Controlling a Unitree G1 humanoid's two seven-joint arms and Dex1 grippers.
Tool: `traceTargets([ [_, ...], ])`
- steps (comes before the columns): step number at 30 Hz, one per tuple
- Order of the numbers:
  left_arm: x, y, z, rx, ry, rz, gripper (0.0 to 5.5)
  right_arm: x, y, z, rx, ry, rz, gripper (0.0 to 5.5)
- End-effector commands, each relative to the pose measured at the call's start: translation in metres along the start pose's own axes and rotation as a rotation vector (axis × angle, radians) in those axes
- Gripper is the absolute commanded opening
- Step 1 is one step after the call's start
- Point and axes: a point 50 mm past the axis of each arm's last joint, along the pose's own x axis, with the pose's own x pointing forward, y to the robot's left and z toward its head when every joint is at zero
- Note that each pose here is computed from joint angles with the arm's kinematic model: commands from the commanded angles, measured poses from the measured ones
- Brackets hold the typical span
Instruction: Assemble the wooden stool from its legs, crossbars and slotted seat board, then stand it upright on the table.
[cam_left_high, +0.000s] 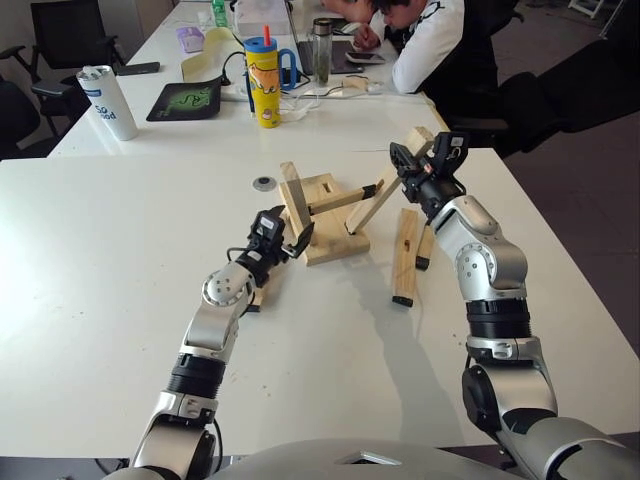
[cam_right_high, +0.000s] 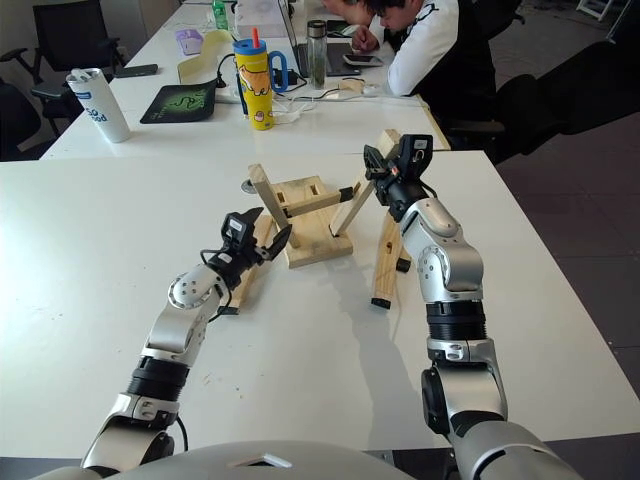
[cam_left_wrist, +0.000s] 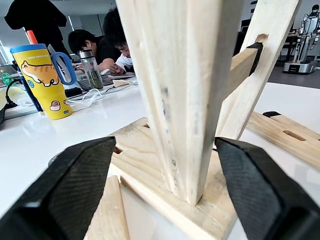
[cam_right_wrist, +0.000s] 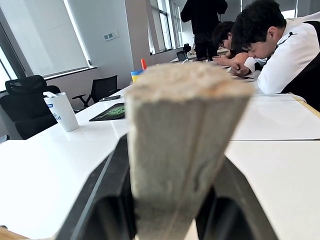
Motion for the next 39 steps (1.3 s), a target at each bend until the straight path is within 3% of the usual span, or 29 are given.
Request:
traceTargets([
  [1,-0.007,0.006,-0.002,-0.009,0.007,0.052,3.67,-0.019,-0.018,-0.072,-0.050,0.351,-0.107,1.08],
  [8,0.001,-0.010,0.059,0.015,-0.212,-0.013,3.67,-0.018,-0.018,-0.072,-0.064,0.356,-0.104,1.08],
  [14,0.003,-0.007,0.083,0.008,-0.276,0.002,3.67,-0.018,-0.018,-0.072,-0.068,0.355,-0.102,1.08],
  [19,0.003,-0.002,0.081,-0.059,-0.268,0.014,3.67,-0.018,-0.017,-0.072,-0.068,0.355,-0.099,1.08],
  [26,0.007,0.001,0.070,-0.084,-0.218,0.011,2.61,-0.017,-0.017,-0.072,-0.069,0.355,-0.099,1.08],
  [37,0.001,0.008,0.069,-0.075,-0.230,0.063,2.58,-0.018,-0.019,-0.074,-0.071,0.362,-0.109,1.08],
  [39,0.000,0.008,0.069,-0.081,-0.233,0.064,2.26,-0.018,-0.019,-0.074,-0.071,0.363,-0.110,1.08],
])
